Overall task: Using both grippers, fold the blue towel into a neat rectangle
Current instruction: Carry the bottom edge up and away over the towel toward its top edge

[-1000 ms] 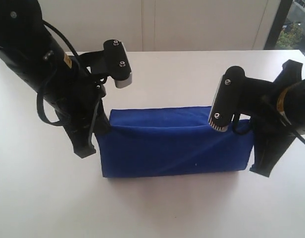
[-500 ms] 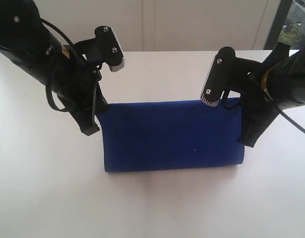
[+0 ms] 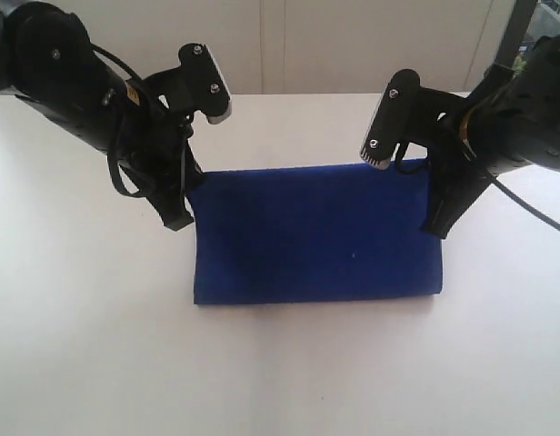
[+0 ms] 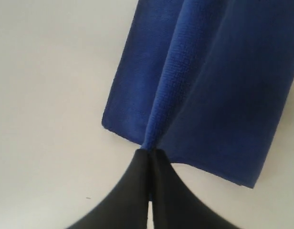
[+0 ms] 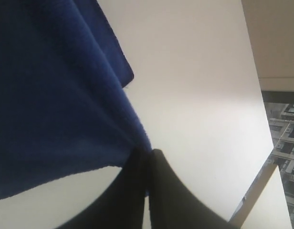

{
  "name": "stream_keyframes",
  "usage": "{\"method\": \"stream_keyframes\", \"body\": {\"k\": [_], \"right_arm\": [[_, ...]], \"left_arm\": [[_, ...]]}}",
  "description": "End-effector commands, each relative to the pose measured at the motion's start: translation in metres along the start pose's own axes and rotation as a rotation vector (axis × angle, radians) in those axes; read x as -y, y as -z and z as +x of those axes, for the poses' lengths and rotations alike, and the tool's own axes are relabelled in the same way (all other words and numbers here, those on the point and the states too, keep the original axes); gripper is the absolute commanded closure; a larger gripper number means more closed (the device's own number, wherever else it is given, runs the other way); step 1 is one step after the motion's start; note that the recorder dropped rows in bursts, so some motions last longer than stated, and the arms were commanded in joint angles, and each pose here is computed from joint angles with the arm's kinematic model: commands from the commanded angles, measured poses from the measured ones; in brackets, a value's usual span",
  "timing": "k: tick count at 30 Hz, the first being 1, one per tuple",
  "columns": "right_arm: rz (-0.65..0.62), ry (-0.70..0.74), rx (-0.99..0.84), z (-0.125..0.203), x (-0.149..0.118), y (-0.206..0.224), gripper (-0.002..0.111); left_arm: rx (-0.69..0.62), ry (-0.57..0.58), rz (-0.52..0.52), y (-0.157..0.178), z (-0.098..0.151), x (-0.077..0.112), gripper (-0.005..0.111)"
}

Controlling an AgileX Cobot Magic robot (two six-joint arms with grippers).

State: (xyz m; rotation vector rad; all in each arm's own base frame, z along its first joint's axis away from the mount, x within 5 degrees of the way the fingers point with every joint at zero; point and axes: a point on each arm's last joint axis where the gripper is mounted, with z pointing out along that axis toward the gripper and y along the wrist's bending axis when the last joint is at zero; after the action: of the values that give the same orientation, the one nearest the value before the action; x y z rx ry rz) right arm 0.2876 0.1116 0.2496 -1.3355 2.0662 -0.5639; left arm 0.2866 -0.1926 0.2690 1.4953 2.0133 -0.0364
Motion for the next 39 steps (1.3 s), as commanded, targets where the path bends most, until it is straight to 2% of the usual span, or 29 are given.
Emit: {"method": "stream_keyframes", "body": {"k": [1,5,13,24,29,39], "right_arm": [[0.015,-0.007,0.016,-0.002,0.008,-0.011,0.108],[0.016,-0.017,0.014,-0.003,0.013,-0.02,0.108],[0.023,-0.034,0.01,-0.009,0.023,-0.036,0.108],[0.016,-0.057,0.027,-0.004,0.029,-0.06,0.108],[0.006,-0.049,0.05,-0.007,0.025,-0.068,0.108],[0.011,-0.025,0.056,-0.008,0.024,-0.07,0.108]], "left_arm": [[-0.001,0.046,-0.022,-0.001,-0.001,-0.016,0.107],[-0.005,0.064,-0.033,-0.006,-0.003,-0.028,0.107],[-0.004,0.06,-0.036,-0.025,-0.01,-0.037,0.107],[-0.009,0.059,-0.039,-0.045,-0.011,-0.041,0.107],[-0.09,0.045,-0.022,-0.044,-0.004,-0.04,0.107],[-0.086,0.059,-0.041,-0.04,-0.008,-0.044,0.107]]}}
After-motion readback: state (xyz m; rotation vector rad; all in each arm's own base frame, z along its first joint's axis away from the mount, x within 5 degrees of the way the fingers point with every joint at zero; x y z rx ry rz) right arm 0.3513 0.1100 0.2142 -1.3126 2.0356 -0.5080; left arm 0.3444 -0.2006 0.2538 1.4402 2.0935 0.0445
